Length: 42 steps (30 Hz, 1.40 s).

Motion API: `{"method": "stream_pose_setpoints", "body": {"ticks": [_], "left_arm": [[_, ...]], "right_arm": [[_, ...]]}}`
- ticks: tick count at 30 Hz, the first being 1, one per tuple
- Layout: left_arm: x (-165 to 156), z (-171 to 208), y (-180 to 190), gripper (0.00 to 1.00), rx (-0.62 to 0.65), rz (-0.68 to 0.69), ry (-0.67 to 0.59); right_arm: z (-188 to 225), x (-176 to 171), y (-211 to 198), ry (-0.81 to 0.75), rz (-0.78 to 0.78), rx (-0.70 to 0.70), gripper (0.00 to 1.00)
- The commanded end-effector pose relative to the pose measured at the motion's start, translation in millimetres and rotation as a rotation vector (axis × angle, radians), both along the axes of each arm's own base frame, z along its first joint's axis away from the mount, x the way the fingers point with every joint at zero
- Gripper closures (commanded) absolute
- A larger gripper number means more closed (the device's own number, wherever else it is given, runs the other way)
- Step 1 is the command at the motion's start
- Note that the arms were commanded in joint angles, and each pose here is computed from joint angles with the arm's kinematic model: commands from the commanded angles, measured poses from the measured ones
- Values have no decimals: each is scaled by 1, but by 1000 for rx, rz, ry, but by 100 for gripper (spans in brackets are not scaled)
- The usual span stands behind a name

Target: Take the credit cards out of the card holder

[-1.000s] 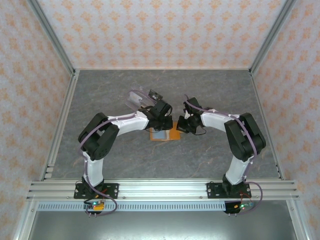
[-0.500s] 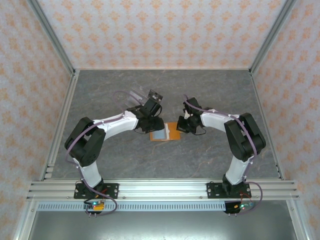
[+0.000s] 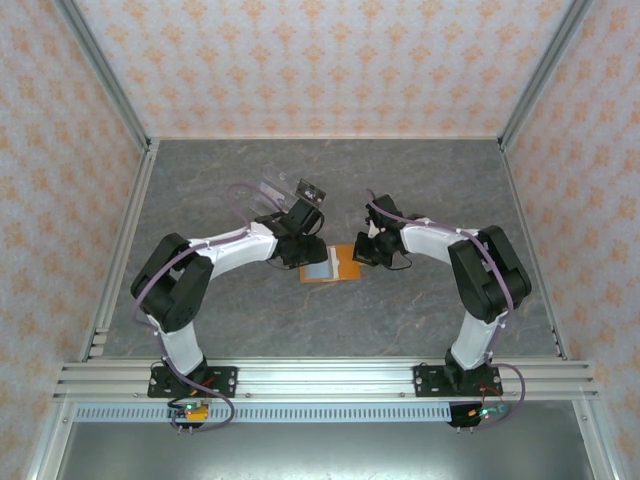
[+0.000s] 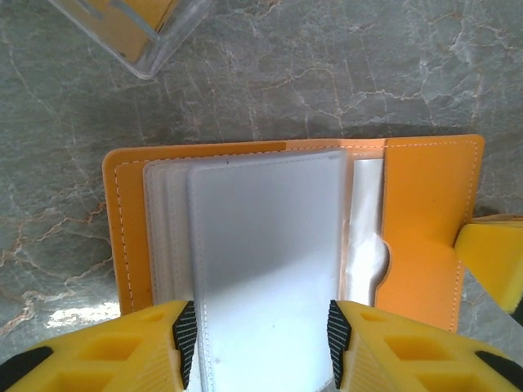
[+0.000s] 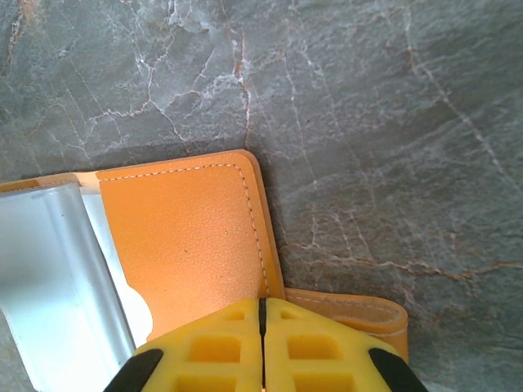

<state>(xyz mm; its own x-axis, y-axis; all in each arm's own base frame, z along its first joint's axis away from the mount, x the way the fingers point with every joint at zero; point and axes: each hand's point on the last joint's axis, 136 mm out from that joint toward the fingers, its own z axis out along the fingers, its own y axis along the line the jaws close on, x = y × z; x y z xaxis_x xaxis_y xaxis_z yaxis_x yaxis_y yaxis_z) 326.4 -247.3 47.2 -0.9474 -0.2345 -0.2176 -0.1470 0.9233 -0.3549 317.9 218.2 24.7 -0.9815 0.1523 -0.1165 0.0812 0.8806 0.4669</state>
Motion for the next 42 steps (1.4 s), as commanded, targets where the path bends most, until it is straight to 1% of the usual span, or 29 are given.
{"method": "stream_pose_setpoints", "body": {"ticks": [1,4,12,16,23,25,31,35,42], "left_arm": [[0,-7,4,51,19,18,29],[0,-11,3,51,17,18,40],[-1,-15,-9,51,-49,4,61],[0,-9,-16,54,-92,-8,55],[4,6,-31,58,-204,-31,28],[5,10,-33,59,-215,-34,19],[6,15,-42,60,-272,-58,5],[9,19,-58,58,-360,-78,3],[24,33,-80,50,-471,-95,-36]], "right_arm": [[-13,-1,-10,16,0,-78,93],[-14,-2,-10,20,0,-78,93],[-14,-2,-12,18,-2,-80,93],[-14,-2,-11,18,-4,-79,93],[-14,-2,-11,17,-5,-74,93],[-13,-2,-11,14,-5,-75,93],[-11,-1,-11,8,-9,-74,93],[-3,1,-11,-16,-14,-61,93],[29,8,-11,-103,-44,-1,90]]}}
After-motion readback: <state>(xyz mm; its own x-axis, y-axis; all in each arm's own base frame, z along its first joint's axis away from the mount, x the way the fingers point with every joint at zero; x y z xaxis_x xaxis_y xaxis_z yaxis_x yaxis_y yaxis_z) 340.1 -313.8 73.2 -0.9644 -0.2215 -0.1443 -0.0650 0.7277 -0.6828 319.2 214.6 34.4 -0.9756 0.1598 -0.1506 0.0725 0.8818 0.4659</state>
